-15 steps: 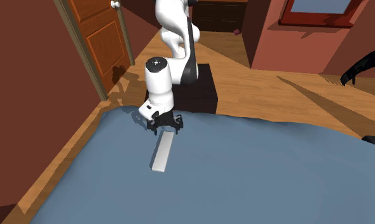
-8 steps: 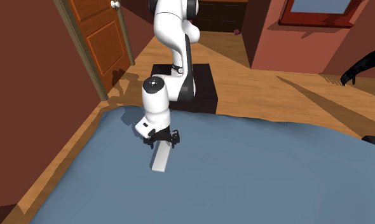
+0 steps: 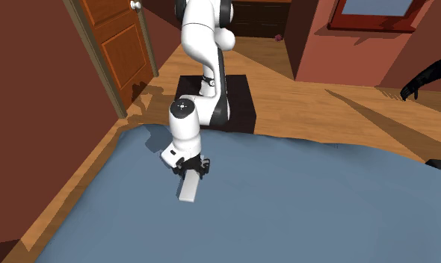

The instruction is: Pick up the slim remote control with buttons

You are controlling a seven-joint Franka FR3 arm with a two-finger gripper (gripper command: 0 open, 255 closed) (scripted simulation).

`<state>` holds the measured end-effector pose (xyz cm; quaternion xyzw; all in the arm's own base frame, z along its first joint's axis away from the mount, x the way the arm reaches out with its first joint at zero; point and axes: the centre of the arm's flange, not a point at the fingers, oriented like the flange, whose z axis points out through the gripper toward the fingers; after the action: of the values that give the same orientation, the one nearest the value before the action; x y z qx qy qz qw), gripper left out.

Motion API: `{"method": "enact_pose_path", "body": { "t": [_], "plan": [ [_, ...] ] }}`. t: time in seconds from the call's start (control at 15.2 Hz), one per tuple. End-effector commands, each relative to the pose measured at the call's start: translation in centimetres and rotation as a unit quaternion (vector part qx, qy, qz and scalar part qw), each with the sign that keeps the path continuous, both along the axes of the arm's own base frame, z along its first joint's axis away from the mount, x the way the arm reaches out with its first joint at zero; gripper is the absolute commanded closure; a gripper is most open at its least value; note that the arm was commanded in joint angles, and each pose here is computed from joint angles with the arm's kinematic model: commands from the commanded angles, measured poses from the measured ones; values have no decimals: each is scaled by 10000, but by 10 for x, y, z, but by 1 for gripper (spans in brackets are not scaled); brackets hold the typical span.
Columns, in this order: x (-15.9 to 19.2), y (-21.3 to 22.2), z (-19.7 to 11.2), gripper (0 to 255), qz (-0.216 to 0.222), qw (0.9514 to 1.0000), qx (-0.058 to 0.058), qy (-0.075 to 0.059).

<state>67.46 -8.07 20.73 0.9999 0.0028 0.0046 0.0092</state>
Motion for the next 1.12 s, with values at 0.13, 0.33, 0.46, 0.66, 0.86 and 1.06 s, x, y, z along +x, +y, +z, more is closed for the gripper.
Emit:
{"method": "enact_pose_path", "body": {
  "t": [0.13, 0.33, 0.46, 0.66, 0.86, 1.06],
  "plan": [
    [0, 0, -1, 255, 3, 10000, 1, 1],
    [0, 0, 0, 255, 3, 10000, 1, 1],
    [0, 0, 0, 255, 3, 10000, 1, 0],
    [0, 0, 15, 255, 3, 10000, 1, 0],
    [0, 0, 31, 255, 3, 10000, 1, 0],
    [0, 0, 47, 255, 3, 10000, 1, 0]
  ]
}}
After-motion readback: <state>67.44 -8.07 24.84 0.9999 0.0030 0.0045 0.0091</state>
